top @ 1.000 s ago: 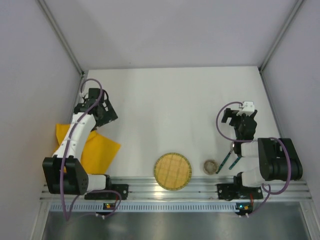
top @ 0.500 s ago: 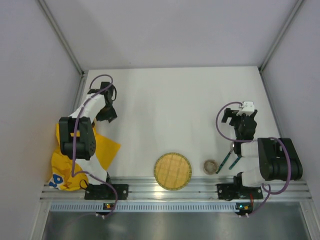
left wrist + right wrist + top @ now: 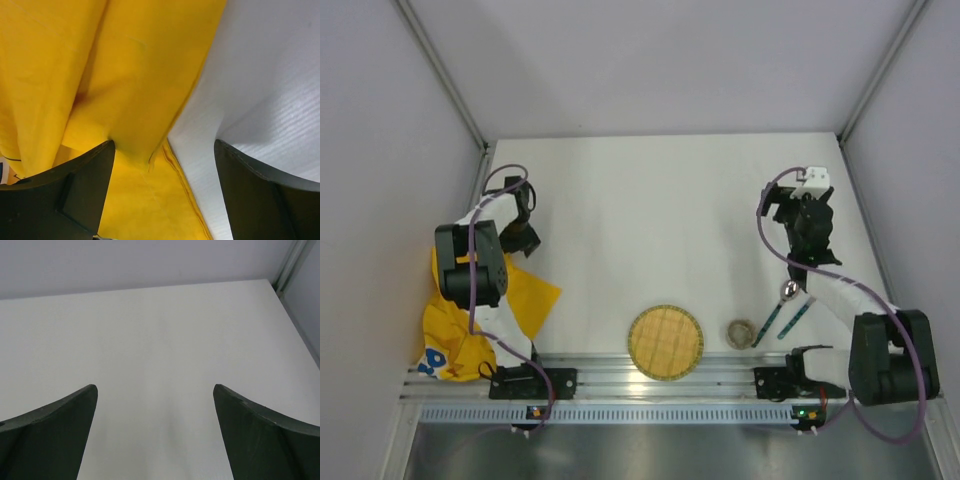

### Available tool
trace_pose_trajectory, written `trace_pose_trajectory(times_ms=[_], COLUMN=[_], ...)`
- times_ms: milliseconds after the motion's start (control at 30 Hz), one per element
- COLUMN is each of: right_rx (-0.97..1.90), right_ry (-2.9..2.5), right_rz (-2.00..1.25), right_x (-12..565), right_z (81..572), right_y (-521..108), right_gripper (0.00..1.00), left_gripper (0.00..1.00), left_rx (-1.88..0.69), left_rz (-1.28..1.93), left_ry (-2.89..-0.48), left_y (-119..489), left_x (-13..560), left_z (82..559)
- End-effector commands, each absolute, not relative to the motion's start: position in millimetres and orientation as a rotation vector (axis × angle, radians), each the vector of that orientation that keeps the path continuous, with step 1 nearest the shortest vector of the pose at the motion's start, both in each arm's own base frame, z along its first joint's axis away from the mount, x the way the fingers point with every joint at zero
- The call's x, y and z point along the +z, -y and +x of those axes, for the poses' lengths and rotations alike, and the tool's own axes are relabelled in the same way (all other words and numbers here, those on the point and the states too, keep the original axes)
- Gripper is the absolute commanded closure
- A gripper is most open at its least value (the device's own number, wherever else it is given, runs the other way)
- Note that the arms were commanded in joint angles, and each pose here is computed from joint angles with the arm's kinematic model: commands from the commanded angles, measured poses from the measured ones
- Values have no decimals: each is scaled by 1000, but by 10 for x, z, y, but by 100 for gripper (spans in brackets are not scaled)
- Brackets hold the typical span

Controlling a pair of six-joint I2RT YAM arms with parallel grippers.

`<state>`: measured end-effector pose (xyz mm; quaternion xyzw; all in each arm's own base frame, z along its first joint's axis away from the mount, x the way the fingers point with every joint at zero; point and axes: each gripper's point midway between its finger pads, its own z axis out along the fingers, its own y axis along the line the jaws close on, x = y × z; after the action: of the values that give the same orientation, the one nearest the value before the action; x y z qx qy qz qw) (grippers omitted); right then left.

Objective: Set the dinner table for one person

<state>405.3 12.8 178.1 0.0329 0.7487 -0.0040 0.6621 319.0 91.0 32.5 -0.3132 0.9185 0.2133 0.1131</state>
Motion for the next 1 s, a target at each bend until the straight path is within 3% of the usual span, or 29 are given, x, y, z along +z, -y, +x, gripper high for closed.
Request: trace_pose_trajectory(times_ms=[0,100,267,333,367,567,733,767,800,867,900,933,967], right_rx=[126,147,110,85,77,41,36,14,11,-11,-22,-37,-45], right_ry=[-1719,-1733,-1784,-1787,-1782,-1787,-1799,-1797,-1794,-1800,-1798,-1804,-1802], right_rz=[65,-29,-86,-103,-107,-104,-104,-131,-135,-157,-160,-173,-178], right_x=[1837,1854,1759,1774,1800,1852,1862,1871,1889,1886,1910,1902,1921], right_z=[3870,3791,3657,3612,3590,3501,3442,3436,3426,3411,3417,3410,3415], right_y=[-484,-728,-752,-716,-701,-624,-603,-588,-587,-567,-551,-537,-527], right_gripper=[0,0,0,0,0,0,0,0,0,0,0,0,0], left_gripper=[15,23,70,82,100,100,100,100,100,100,100,83,39], left_rx=[651,653,670,658,596,398,61,32,-87,-254,-391,-530,-744], left_rz=[-947,-995,-991,-984,-967,-751,-530,-526,-462,-408,-346,-301,-265], left_ry=[-2606,-2608,-2621,-2628,-2652,-2666,-2618,-2658,-2588,-2619,-2537,-2522,-2526], left_y=[-1127,-1257,-1310,-1298,-1232,-577,762,968,1367,1877,2251,2519,2849], left_x=[299,223,98,52,25,213,586,453,755,661,945,1022,1126], left_z=[3411,3415,3383,3387,3420,3945,4712,4762,5041,5199,5410,5456,5412])
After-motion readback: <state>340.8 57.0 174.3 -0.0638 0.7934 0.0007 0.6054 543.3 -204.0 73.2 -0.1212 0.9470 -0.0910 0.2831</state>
